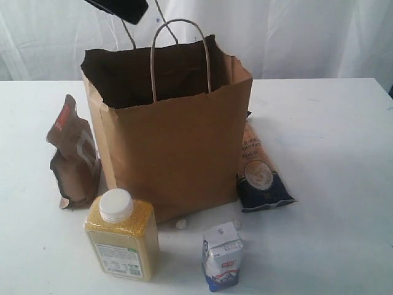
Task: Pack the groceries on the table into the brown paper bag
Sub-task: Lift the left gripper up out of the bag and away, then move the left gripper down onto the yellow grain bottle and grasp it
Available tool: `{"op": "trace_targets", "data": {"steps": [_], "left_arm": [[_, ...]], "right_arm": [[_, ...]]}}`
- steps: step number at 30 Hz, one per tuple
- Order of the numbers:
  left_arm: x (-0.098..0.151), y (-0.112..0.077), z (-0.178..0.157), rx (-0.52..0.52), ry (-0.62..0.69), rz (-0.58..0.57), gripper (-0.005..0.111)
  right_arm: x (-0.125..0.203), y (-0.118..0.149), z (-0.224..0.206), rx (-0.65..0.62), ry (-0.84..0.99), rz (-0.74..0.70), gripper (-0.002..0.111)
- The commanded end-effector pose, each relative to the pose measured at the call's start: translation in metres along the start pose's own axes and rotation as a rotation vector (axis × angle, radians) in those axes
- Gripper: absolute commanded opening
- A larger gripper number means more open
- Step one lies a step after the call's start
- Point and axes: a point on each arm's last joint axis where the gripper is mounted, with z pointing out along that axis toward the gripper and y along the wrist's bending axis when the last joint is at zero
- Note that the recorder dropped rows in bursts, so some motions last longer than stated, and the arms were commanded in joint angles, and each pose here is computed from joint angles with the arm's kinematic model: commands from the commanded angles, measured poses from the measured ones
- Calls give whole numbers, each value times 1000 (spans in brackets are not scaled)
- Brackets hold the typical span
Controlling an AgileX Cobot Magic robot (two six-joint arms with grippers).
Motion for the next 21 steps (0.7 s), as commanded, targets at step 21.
{"op": "trace_targets", "data": {"steps": [21], "left_arm": [[189,-48,-32,-63,87,-79,5]], "right_arm": [[-1,0,0,6,-19,-2,0]]}}
